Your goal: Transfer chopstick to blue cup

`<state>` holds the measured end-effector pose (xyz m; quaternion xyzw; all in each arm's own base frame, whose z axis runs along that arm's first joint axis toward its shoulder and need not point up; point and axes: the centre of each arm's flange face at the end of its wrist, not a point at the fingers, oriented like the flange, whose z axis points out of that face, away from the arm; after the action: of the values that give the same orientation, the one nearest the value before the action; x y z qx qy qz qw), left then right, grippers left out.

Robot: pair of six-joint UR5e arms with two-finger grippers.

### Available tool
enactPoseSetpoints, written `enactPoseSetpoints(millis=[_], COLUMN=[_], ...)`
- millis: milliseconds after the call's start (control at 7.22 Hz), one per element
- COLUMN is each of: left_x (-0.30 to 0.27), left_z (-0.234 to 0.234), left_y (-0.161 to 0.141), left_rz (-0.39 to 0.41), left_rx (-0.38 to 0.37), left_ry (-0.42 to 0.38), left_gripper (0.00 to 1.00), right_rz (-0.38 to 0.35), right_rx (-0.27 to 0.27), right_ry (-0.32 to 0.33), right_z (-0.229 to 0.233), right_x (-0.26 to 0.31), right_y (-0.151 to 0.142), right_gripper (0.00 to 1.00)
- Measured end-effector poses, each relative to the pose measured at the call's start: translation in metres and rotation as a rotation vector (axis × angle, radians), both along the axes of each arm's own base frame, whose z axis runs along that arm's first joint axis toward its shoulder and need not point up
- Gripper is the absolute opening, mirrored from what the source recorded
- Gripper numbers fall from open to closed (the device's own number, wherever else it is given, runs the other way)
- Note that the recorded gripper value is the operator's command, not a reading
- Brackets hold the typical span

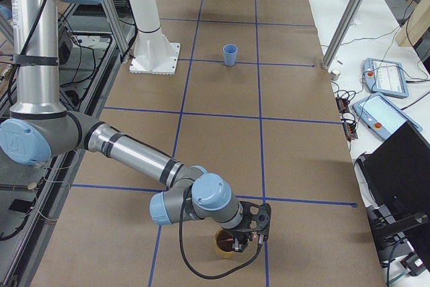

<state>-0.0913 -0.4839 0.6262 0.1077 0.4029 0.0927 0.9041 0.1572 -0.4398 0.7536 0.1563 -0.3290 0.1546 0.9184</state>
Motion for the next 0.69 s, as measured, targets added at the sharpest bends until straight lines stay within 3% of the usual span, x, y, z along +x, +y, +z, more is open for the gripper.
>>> enactPoseSetpoints(millis=[692], left_x=[0.0], left_z=[0.002], left_y=[0.002], left_rz=[0.002], left_rx=[-0.003], left_ry=[0.0], left_gripper=[0.98], right_rz=[0.063], right_rx=[0.045], right_ry=[-0.033], right_z=[-0.021], right_x=[0.031], right_y=[0.022], right_gripper=[0.0])
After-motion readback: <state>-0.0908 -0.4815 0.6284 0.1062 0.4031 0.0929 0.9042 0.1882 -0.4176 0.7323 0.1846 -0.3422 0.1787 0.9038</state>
